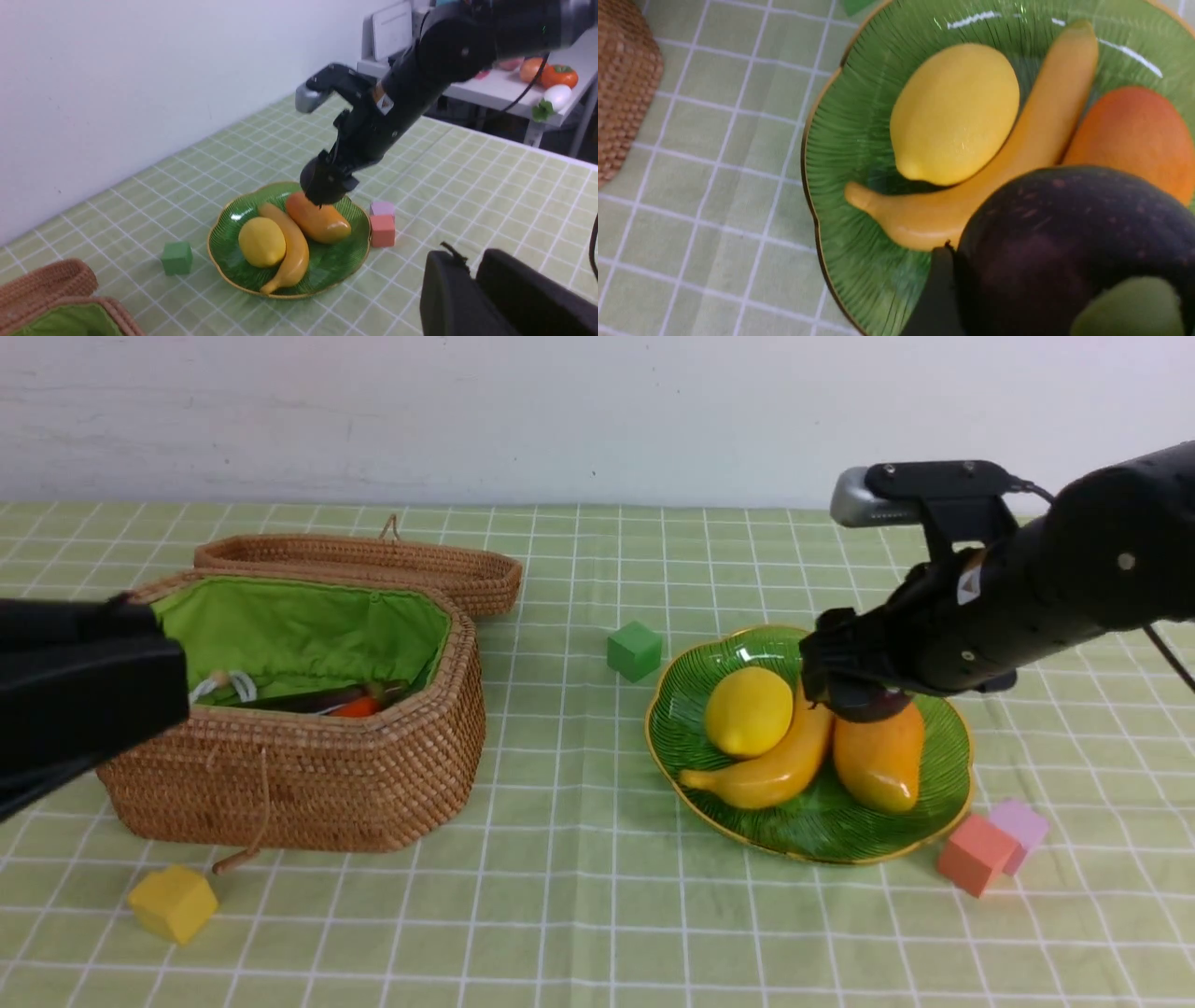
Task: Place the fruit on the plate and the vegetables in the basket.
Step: Use the right arm to grab a mangosteen and put it into the right plate
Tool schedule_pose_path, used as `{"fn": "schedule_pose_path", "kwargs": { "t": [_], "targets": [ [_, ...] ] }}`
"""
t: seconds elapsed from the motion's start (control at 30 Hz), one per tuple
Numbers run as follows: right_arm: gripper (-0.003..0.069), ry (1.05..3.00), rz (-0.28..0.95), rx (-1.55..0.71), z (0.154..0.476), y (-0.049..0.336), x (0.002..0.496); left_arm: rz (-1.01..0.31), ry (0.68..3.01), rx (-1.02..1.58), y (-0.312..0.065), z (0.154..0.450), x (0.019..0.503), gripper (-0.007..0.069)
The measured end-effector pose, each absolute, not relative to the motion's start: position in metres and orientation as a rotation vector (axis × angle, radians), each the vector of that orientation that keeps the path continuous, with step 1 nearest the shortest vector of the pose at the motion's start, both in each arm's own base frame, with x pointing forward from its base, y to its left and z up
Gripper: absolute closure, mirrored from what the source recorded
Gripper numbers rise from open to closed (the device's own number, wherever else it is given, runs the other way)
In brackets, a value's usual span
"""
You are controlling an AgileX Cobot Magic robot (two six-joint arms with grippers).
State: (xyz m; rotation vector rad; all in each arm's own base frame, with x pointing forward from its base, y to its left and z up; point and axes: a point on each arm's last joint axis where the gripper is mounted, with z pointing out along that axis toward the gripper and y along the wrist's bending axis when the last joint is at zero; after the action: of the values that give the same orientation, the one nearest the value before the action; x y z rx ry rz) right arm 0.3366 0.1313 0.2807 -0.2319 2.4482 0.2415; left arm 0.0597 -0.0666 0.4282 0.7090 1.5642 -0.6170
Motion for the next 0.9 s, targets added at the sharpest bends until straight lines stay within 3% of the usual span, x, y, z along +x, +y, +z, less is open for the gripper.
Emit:
{"fn": "schedule_pose_path", "kwargs": {
  "t": [0.27, 0.67, 0.9],
  "targets": [
    [0.0064, 2.49, 0.226, -0.239, 0.247, 0.138, 0.353, -0.619, 1.547, 0.696, -0.066, 0.43, 0.06, 0.0533],
    [0.0064, 2.545, 0.21, -0.242, 0.238, 0.138, 0.353, -0.621, 1.546, 0.696, -0.066, 0.43, 0.06, 0.0533],
    [-0.0015, 2.563, 0.204, -0.244, 0.235, 0.138, 0.353, -0.621, 1.547, 0.695, -0.066, 0.43, 0.06, 0.0533]
  ]
}}
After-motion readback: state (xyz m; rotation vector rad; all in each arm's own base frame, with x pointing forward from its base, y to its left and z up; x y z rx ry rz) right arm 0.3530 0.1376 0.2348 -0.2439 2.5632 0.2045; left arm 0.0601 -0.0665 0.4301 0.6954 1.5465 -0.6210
